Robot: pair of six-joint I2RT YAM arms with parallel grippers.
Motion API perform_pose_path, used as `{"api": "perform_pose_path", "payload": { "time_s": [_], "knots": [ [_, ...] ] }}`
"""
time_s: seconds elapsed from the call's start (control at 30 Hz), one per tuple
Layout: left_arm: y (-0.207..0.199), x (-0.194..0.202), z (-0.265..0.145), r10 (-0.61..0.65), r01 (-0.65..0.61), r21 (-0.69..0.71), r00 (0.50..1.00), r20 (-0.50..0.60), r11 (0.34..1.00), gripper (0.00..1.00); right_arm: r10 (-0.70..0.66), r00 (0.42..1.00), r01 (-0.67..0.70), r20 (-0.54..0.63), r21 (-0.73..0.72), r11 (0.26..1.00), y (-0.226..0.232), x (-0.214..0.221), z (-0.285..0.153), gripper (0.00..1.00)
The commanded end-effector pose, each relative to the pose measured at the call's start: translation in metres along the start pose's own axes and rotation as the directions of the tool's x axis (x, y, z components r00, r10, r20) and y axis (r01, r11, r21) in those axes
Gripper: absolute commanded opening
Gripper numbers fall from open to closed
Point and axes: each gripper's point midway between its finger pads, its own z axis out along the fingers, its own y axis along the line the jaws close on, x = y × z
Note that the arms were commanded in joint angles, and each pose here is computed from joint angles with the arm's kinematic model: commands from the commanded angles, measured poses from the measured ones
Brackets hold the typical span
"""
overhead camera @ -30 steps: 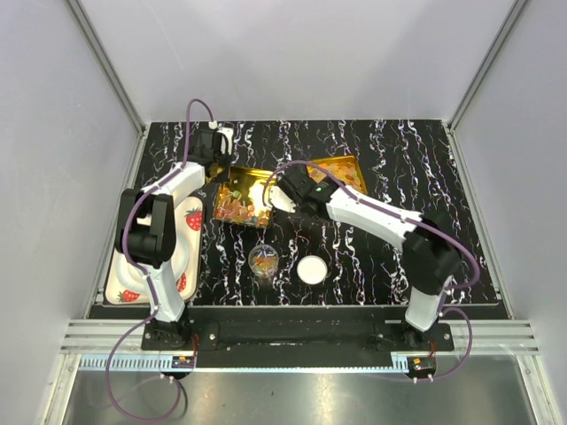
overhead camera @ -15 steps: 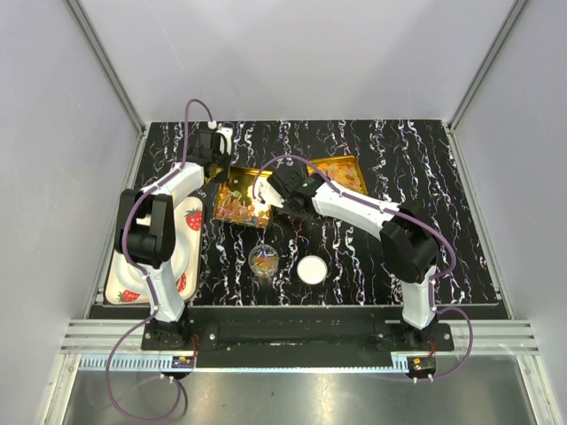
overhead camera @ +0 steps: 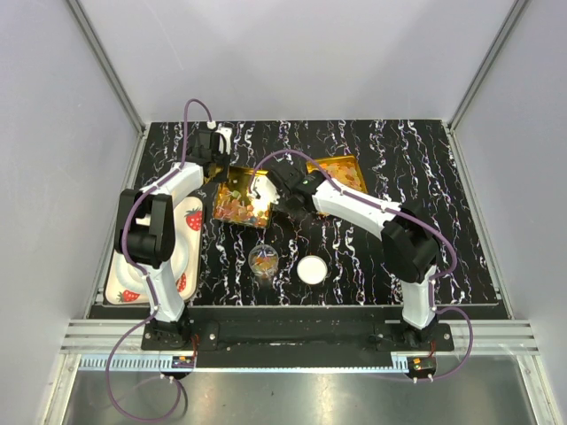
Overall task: Pack the candies
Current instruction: Scoop the fake candies from the storage box.
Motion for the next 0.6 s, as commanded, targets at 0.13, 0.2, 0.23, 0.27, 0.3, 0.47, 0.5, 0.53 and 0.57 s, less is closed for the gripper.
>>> {"api": "perform_pose_path", "payload": {
  "time_s": [0.13,0.2,0.23,0.27,0.3,0.47,0.5,0.53,0.57],
  "knots": [
    [-0.004,-0.026,-0.011,0.006,-0.008,0.024,0.996,0.087,1.000,0.00,0.053,0.972,-0.069,0.230,0.061,0.996,-0.029,-0.048,-0.040,0.00],
    [-0.004,-0.026,-0.011,0.006,-0.008,0.025,0.996,0.087,1.000,0.00,0.043,0.975,-0.063,0.218,0.086,0.994,-0.032,-0.045,-0.040,0.00],
    [-0.004,-0.026,-0.011,0.006,-0.008,0.024,0.996,0.087,1.000,0.00,0.038,0.980,-0.063,0.196,0.119,0.991,-0.038,-0.040,-0.040,0.00],
    [-0.002,-0.025,-0.011,0.005,-0.006,0.020,0.996,0.084,1.000,0.00,0.027,0.983,-0.052,0.181,0.138,0.989,-0.040,-0.037,-0.041,0.00],
    [-0.003,-0.026,-0.011,0.003,-0.005,0.021,0.996,0.087,1.000,0.00,0.022,0.985,-0.050,0.173,0.160,0.986,-0.044,-0.035,-0.043,0.00],
    [-0.003,-0.023,-0.007,0.005,-0.006,0.021,0.997,0.073,1.000,0.00,-0.017,0.994,-0.015,0.107,0.300,0.954,-0.069,-0.017,-0.065,0.00],
    [-0.004,-0.023,-0.007,0.006,-0.008,0.025,0.997,0.073,1.000,0.00,-0.016,0.995,-0.017,0.094,0.344,0.939,-0.078,-0.015,-0.072,0.00],
    [-0.004,-0.024,-0.007,0.006,-0.008,0.025,0.997,0.074,1.000,0.00,-0.034,0.996,0.001,0.087,0.361,0.933,-0.082,-0.013,-0.077,0.00],
    [-0.005,-0.023,-0.007,0.004,-0.006,0.028,0.998,0.070,1.000,0.00,-0.036,0.994,-0.006,0.101,0.386,0.923,-0.088,-0.014,-0.088,0.00]
  ]
}}
